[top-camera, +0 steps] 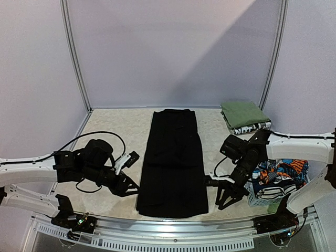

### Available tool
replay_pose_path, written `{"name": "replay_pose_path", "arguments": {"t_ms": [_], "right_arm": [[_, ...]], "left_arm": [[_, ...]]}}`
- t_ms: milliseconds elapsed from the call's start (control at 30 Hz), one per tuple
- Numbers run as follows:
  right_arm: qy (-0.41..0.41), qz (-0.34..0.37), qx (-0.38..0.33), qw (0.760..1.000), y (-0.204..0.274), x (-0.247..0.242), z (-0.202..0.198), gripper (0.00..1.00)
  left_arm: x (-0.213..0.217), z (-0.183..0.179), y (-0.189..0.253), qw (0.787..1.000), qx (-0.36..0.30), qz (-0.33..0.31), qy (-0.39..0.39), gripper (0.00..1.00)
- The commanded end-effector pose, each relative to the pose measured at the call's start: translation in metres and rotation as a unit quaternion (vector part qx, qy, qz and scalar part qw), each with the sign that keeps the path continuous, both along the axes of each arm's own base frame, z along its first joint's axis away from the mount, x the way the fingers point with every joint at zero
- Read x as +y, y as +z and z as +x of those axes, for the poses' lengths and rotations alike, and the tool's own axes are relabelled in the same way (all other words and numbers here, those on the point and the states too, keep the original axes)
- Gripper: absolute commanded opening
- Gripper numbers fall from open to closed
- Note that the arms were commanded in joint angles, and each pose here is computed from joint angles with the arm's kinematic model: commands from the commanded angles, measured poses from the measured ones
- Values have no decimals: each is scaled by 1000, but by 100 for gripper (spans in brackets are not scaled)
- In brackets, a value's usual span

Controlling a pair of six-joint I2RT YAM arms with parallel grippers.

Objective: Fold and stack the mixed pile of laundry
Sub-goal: Adjust the 2/3-rectangle-folded shirt at the center of the board, then smooth out the rectangle-folded shirt at the center of the board.

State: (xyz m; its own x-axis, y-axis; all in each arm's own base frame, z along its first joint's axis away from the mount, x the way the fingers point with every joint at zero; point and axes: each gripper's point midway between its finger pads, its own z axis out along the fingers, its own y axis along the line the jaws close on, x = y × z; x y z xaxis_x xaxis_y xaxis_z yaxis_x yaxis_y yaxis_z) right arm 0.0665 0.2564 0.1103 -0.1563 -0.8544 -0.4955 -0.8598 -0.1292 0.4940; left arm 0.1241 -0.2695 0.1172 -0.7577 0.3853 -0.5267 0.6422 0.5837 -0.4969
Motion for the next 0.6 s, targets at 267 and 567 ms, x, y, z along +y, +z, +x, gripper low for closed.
{"name": "replay_pose_path", "arguments": {"t_ms": [267, 567], "right_arm": [[-262, 69, -37, 962, 46, 73, 203, 46], [-364, 36, 31, 930, -2, 119, 323, 60]], "left_arm": [[7, 167, 2, 970, -48, 85, 224, 67], [-13, 214, -17, 958, -1, 14, 286, 65]]}}
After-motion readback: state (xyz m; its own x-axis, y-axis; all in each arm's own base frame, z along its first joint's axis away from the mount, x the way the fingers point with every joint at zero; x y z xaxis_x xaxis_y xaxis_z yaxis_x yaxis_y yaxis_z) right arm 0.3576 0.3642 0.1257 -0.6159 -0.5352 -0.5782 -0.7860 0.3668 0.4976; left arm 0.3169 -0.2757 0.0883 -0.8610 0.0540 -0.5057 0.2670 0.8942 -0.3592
